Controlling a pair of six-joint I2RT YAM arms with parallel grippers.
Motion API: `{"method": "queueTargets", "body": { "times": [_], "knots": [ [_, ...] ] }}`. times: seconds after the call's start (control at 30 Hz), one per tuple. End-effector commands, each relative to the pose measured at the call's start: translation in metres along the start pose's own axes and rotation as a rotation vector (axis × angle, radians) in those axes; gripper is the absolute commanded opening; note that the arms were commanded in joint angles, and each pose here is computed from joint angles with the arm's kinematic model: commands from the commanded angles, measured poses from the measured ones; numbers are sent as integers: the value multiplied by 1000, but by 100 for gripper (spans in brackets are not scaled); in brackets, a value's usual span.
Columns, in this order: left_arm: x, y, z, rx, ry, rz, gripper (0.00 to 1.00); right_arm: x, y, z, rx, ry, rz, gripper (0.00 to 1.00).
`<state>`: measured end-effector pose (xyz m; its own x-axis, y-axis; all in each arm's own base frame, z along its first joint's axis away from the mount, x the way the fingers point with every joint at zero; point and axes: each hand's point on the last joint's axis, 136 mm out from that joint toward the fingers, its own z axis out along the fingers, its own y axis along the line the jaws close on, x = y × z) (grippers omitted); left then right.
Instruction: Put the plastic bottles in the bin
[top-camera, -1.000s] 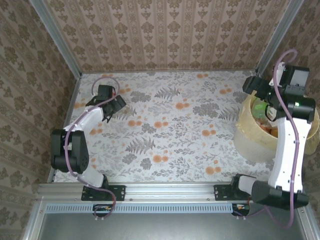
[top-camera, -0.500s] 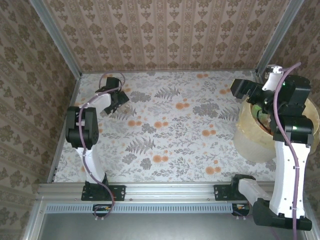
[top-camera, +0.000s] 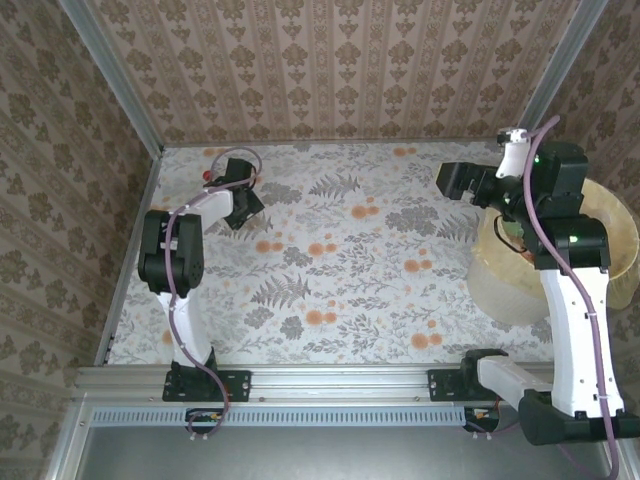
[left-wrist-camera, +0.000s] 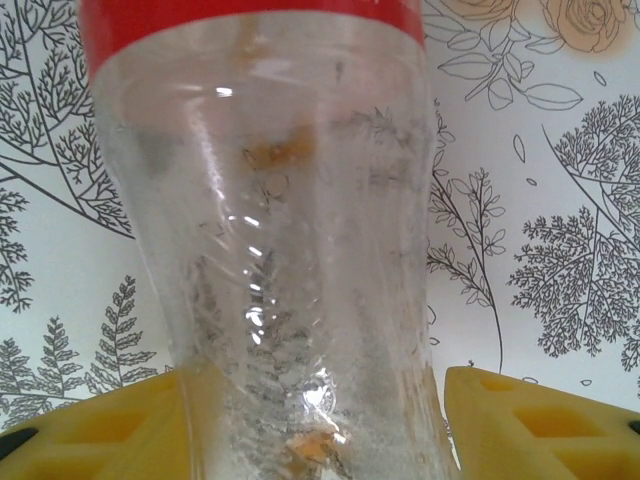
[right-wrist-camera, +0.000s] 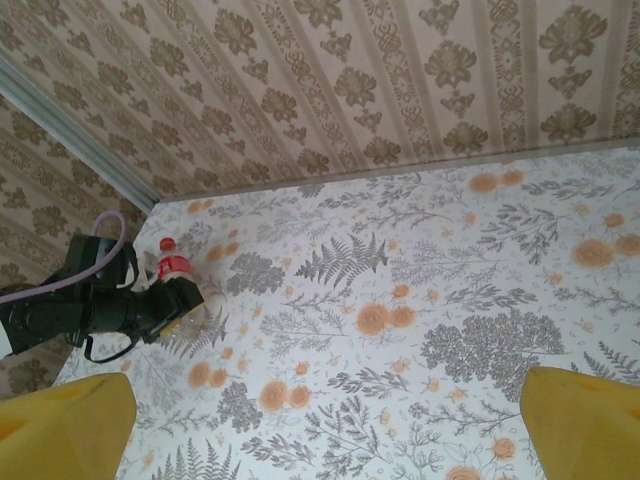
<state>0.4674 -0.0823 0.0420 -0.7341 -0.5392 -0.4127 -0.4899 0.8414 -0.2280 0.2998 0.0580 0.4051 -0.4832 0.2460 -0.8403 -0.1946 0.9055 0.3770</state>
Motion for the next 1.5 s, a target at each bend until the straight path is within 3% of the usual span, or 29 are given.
{"method": "queueTargets", "body": {
  "times": [0.0, 0.13, 0.27, 0.47, 0.63, 0.9, 1.1, 1.37, 1.47],
  "knots": [
    [7, 14, 5, -23, 24, 21, 56, -2, 2, 3, 12, -11, -31, 100],
    [4, 5, -4, 71, -3, 53, 51, 0, 5, 9, 15, -5, -31, 100],
    [1, -22, -36, 257, -81, 121, 49, -7, 6, 16, 25, -42, 20, 100],
    [2, -79, -130, 531, -219, 279, 45, -17, 24, 42, -88, -99, 102, 100],
    [14, -124, -210, 853, -261, 381, 44, -20, 55, 64, -255, -106, 117, 100],
    [49, -158, -303, 1233, -256, 561, 44, -22, 114, 85, -456, -113, 56, 100],
    [86, -169, -355, 1485, -183, 717, 45, -23, 153, 106, -553, -95, 60, 100],
    [121, -179, -383, 1623, -100, 829, 45, -20, 189, 132, -628, -44, 32, 100],
    [127, -180, -387, 1646, -93, 851, 45, -20, 185, 144, -586, -30, 49, 100]
  ]
}}
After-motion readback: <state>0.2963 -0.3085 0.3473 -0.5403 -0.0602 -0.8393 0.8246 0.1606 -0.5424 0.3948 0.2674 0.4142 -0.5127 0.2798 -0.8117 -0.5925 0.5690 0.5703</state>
